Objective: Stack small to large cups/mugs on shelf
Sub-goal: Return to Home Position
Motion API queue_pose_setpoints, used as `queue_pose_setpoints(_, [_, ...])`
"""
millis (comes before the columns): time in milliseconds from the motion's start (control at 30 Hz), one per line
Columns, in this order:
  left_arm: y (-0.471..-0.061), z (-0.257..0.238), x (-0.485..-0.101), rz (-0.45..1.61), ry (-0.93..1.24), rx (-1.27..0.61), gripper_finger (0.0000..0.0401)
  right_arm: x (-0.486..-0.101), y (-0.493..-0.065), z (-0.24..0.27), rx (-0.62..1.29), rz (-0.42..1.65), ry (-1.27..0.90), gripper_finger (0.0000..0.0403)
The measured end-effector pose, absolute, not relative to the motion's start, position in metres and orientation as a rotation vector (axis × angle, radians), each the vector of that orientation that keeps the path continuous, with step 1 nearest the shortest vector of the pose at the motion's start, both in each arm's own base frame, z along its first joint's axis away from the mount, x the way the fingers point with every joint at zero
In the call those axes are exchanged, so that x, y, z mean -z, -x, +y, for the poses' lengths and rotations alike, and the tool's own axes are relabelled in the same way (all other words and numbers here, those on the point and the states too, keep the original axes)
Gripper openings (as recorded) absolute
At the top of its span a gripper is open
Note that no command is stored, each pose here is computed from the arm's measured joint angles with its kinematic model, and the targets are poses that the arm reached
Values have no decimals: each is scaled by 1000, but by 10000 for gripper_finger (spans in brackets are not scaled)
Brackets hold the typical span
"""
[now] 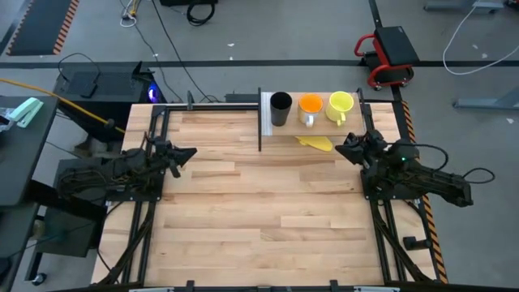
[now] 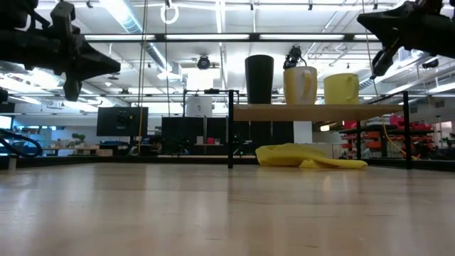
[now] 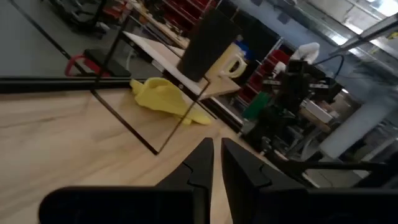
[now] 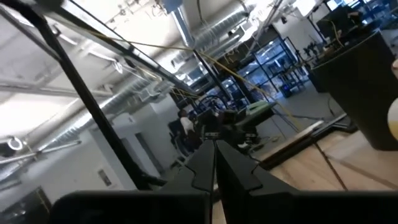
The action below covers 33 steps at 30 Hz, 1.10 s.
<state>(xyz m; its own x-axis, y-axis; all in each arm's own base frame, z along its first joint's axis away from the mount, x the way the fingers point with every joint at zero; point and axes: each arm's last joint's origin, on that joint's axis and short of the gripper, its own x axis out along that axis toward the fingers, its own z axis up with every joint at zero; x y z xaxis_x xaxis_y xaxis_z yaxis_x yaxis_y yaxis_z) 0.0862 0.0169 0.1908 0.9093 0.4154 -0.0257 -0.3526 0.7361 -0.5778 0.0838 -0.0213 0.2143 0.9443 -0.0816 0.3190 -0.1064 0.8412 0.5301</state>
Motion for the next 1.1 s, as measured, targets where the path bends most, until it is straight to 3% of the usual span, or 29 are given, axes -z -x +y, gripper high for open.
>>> queue_pose_setpoints(533, [-88, 6, -193, -62, 485, -250, 35, -215, -85, -13, -100, -321, -369, 22])
queue_pose_setpoints(1100, [-87, 5, -182, 73, 328, -289, 30, -202, -89, -11, -47, -189, -278, 22])
